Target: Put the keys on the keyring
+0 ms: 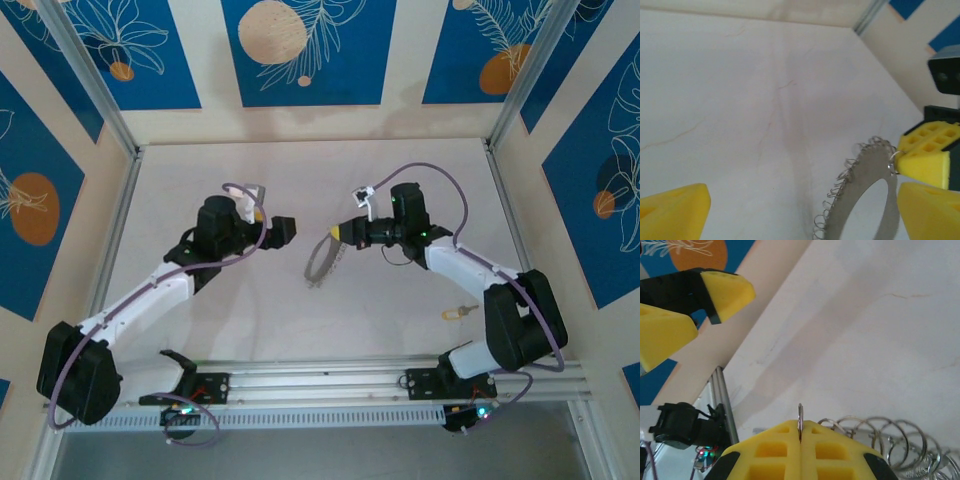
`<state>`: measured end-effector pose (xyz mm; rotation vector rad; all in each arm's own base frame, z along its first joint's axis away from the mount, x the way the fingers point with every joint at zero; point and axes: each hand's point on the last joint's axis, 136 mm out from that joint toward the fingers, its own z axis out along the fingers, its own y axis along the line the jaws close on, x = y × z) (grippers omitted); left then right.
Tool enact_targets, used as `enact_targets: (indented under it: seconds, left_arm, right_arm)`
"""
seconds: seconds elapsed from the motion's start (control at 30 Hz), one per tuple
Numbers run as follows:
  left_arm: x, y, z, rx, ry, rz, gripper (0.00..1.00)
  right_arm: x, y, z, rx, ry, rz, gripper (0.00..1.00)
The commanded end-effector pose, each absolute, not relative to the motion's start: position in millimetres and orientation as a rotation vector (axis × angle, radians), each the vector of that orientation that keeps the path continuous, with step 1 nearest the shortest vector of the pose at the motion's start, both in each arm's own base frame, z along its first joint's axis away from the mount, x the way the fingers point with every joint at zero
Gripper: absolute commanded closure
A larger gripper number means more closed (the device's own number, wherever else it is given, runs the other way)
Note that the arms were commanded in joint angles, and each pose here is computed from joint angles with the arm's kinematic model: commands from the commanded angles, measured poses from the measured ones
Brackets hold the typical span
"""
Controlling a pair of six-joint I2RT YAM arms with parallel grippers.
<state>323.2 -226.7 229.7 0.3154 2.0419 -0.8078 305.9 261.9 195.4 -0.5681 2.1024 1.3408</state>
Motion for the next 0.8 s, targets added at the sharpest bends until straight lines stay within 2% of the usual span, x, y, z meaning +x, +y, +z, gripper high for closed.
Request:
enact_targets:
  seconds: [0.0, 0.6, 0.77]
  left_arm:
    - [306.4, -247.5, 256.1, 0.487, 1.961, -0.912, 0.06]
    - [313.5, -267.2, 272.3, 0.587, 1.911, -0.972, 0.06]
    - [310.2, -270.7, 282.9, 0.635, 1.881, -0.985, 0.13]
  right_arm:
    - [292.5, 267.4, 242.6, -0.716, 1.948, 1.410, 1.00]
    - [292.9, 273.6, 285.7, -0.759, 1.858, 1.426, 1.00]
    - [289.7, 272.4, 293.1, -0.784, 1.838, 1.448, 1.00]
